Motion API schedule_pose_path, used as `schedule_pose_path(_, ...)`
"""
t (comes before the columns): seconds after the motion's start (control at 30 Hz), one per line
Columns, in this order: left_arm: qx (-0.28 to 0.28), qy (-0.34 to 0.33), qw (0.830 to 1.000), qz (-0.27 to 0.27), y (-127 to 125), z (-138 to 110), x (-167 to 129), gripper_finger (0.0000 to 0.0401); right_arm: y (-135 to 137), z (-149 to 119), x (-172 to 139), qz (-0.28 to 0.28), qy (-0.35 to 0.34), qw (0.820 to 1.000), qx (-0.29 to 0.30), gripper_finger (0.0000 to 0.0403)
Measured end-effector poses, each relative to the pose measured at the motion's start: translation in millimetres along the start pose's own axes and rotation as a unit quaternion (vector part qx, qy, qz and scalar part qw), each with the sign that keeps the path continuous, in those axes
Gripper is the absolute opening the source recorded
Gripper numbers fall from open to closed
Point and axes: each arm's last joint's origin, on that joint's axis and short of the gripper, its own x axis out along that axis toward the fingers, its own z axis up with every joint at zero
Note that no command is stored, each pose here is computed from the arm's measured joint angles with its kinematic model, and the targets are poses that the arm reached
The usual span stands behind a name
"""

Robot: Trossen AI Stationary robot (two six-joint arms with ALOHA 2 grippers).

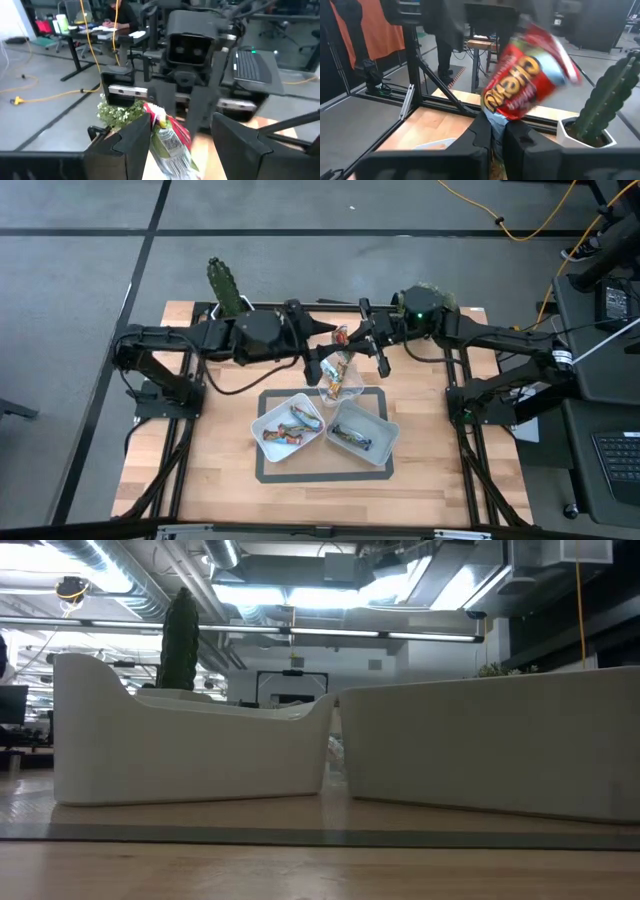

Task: Pick and place Granola Bars by type
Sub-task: Put the red granola bar into the white bin

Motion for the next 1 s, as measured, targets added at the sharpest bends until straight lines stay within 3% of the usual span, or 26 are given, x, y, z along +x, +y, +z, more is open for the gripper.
schedule_pose_path(0.3, -0.010, 0.018, 1.000, 0.002, 3.1, -9.8, 19.5, 0.0196, 0.8, 7.6, -0.9, 0.006, -0.016, 1.000, -0.009, 0.0037)
schedule_pose_path(0.57, -0.008, 0.018, 1.000, 0.008, 3.4, -10.4, 21.1, 0.0189, 1.3, 10.4, -0.9, 0.006, -0.017, 1.000, -0.011, 0.0022)
schedule_pose_path(0.77, 0.000, -0.007, 1.000, 0.004, 0.9, -5.5, 20.4, 0.0143, 1.4, 9.2, -0.9, 0.007, -0.012, 1.000, -0.008, 0.0039)
schedule_pose_path(1.0, 0.004, -0.009, 1.000, -0.020, -1.8, -4.8, 19.9, 0.0058, 1.9, 9.1, -0.9, 0.011, -0.012, 1.000, -0.017, 0.0022)
